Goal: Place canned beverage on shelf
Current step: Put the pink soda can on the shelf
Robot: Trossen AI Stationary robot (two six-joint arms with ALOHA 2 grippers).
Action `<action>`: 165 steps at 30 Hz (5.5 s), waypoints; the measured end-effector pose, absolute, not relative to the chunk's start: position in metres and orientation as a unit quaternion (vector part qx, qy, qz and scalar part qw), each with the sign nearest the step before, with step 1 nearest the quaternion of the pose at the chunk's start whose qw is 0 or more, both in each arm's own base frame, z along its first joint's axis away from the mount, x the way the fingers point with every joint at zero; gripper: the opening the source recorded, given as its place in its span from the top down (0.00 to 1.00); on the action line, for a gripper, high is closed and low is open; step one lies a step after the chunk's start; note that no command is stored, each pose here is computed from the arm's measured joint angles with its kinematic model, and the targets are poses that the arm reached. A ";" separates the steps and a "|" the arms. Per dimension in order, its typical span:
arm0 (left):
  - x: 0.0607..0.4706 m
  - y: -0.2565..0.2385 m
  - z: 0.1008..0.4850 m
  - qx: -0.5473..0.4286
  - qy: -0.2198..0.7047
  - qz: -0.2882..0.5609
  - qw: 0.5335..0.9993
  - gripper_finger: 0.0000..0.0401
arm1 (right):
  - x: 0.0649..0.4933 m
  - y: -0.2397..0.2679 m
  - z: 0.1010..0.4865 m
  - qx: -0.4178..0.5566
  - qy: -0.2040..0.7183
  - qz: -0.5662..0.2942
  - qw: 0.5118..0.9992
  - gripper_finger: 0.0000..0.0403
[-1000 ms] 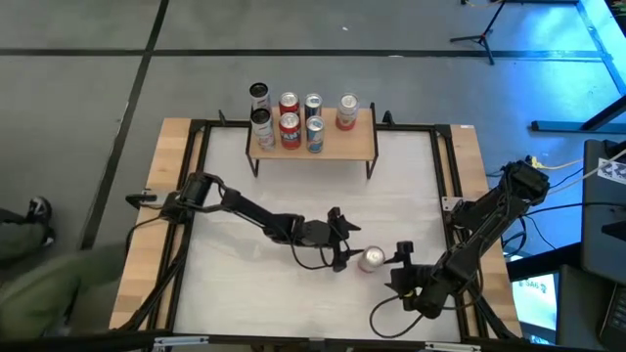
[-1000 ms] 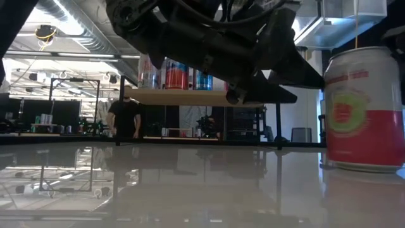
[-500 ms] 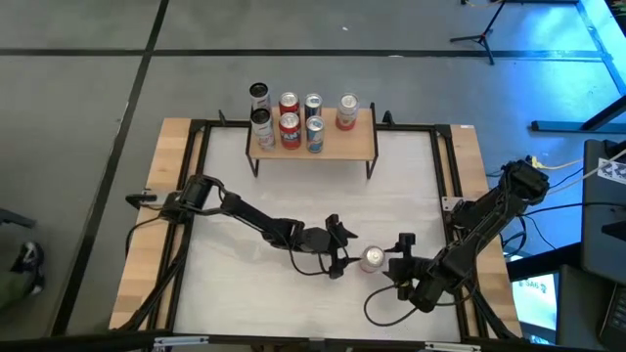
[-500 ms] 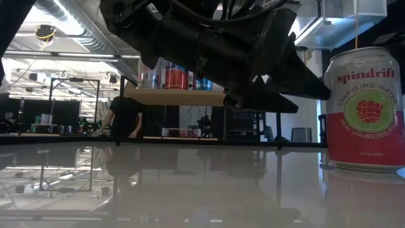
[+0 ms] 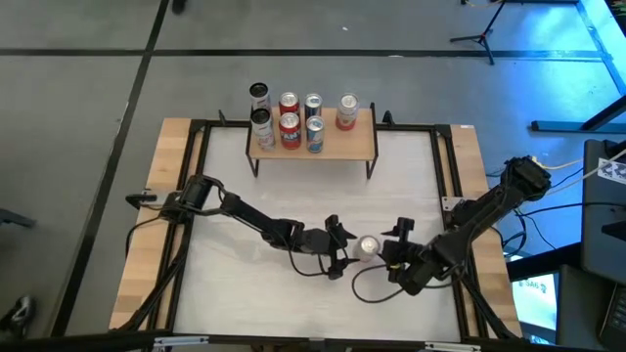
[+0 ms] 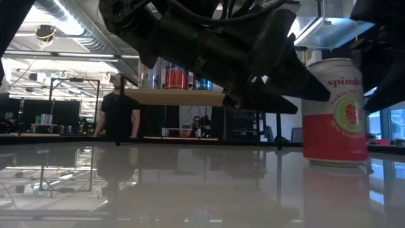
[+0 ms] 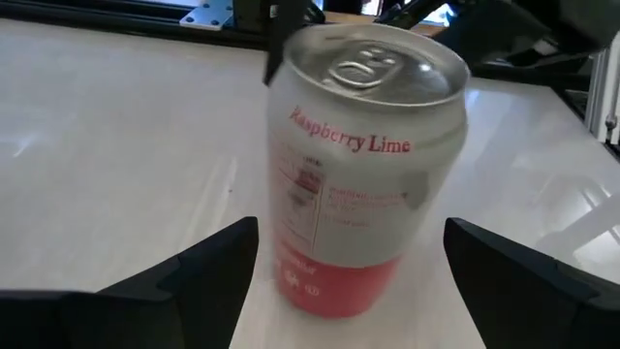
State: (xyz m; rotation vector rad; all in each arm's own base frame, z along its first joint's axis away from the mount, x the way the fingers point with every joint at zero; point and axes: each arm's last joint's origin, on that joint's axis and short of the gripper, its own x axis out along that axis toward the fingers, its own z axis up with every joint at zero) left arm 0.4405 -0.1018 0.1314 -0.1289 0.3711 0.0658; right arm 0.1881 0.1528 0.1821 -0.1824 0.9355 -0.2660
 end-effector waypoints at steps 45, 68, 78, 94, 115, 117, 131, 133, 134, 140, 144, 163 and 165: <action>0.408 -0.129 0.153 0.009 0.290 0.069 0.954 0.20 | 0.229 0.153 0.270 -0.049 0.495 -0.005 0.867 0.18; 0.408 -0.131 0.154 0.008 0.291 0.064 0.955 0.20 | 0.247 0.127 0.270 -0.028 0.507 -0.007 0.861 0.24; 0.408 -0.131 0.154 0.008 0.291 0.064 0.955 0.20 | 0.257 0.133 0.249 -0.046 0.535 -0.018 0.843 0.24; 0.408 -0.131 0.153 0.008 0.291 0.064 0.955 0.20 | 0.265 0.132 0.239 -0.047 0.552 -0.024 0.832 0.24; 0.407 -0.133 0.153 0.008 0.291 0.062 0.955 0.20 | 0.266 0.132 0.238 -0.035 0.561 -0.014 0.827 0.04; 0.407 -0.133 0.153 0.008 0.291 0.062 0.955 0.20 | 0.266 0.132 0.238 -0.040 0.558 -0.019 0.829 0.02; 0.407 -0.133 0.153 0.008 0.291 0.062 0.955 0.20 | 0.262 0.124 0.221 -0.046 0.571 -0.033 0.819 0.09; 0.407 -0.132 0.153 0.008 0.291 0.063 0.955 0.20 | 0.262 0.123 0.217 -0.041 0.567 -0.032 0.822 0.10; 0.407 -0.132 0.153 0.008 0.291 0.063 0.955 0.20 | 0.263 0.123 0.216 -0.038 0.565 -0.029 0.824 0.10; 0.407 -0.132 0.153 0.008 0.291 0.063 0.955 0.20 | 0.263 0.124 0.213 -0.034 0.562 -0.022 0.826 0.18; 0.407 -0.132 0.153 0.008 0.291 0.062 0.955 0.20 | 0.264 0.124 0.214 -0.044 0.557 -0.016 0.829 0.31; 0.403 -0.145 0.153 -0.018 0.293 0.048 0.955 0.20 | 0.281 0.111 0.326 -0.131 0.511 -0.029 0.849 0.31; 0.401 -0.149 0.153 -0.013 0.290 0.058 0.955 0.20 | 0.285 0.098 0.344 -0.129 0.499 -0.042 0.856 0.31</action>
